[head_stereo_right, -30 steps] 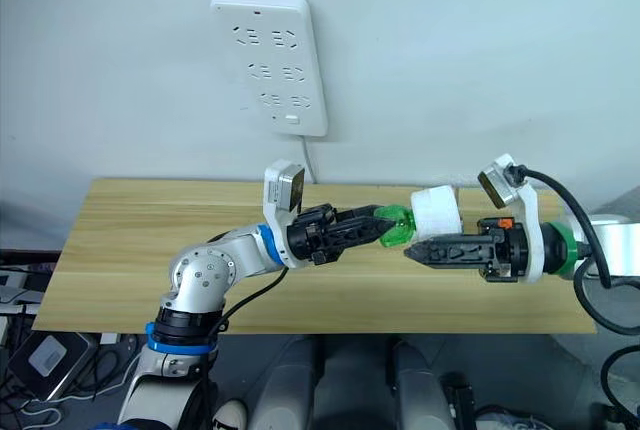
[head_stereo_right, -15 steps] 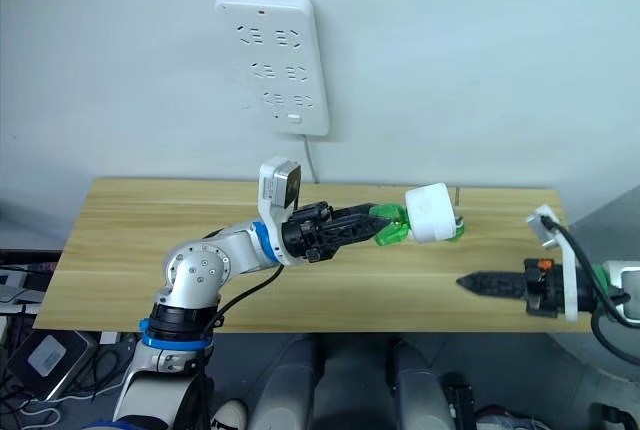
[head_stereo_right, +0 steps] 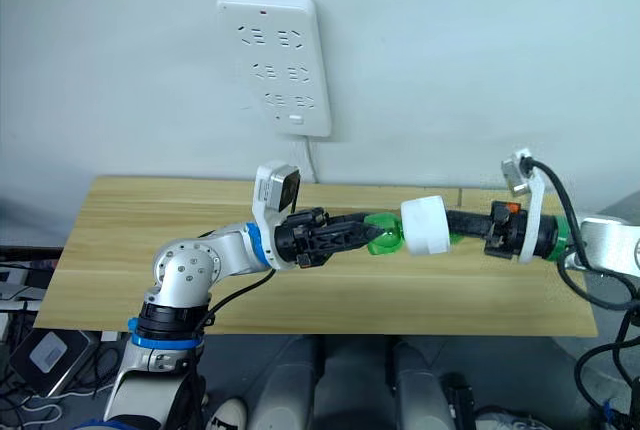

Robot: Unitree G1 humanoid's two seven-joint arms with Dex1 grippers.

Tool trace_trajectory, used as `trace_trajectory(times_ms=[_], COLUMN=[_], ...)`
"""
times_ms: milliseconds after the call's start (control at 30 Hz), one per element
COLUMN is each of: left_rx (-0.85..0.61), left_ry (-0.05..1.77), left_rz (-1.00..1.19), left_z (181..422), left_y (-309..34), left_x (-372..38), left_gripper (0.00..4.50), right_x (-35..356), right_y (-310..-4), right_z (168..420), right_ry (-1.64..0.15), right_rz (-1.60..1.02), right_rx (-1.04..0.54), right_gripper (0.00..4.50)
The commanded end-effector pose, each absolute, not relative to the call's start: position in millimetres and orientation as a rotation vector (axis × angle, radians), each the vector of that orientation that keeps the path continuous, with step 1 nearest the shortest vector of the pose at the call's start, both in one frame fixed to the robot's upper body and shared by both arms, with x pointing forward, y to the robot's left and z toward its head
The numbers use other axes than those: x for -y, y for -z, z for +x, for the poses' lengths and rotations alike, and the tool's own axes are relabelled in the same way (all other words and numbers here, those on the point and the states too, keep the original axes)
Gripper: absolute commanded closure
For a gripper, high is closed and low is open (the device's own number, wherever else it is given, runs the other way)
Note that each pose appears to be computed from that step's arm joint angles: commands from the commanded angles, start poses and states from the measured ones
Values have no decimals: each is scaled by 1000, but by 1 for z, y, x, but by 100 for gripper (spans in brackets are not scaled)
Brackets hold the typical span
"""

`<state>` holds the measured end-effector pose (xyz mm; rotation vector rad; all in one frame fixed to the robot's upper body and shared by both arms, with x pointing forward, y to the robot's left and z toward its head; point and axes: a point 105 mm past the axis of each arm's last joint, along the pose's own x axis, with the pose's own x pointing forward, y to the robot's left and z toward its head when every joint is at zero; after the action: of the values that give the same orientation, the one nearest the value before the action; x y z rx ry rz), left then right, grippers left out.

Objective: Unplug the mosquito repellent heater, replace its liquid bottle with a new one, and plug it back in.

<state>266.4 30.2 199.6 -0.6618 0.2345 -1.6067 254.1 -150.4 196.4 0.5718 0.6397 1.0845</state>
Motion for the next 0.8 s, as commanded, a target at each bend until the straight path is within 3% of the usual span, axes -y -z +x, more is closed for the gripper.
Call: trace_trajectory(times_ms=[33, 300, 533, 667, 733, 800], left_rx=[-191, -202, -216, -224, -229, -230], left_ry=[1611, 1569, 1590, 1614, 1621, 1622], left_rz=[-667, -622, -585, -572, -567, -567], left_z=[267, 273, 271, 267, 266, 265], left_y=[-209, -198, -192, -191, -190, -190], left_x=[-29, -29, -27, -25, -25, -25], left_gripper=[229, 229, 229, 229, 229, 229], right_x=[134, 124, 118, 117, 131, 145], right_y=[-205, -224, -251, -267, -260, -249], right_z=[224, 209, 224, 267, 306, 324], right_ry=[-1212, -1355, -1402, -1193, -929, -783], right_rz=[565, 519, 479, 499, 465, 411], right_rx=[-663, -606, -540, -422, -370, -367], right_gripper=[449, 449, 449, 449, 449, 449])
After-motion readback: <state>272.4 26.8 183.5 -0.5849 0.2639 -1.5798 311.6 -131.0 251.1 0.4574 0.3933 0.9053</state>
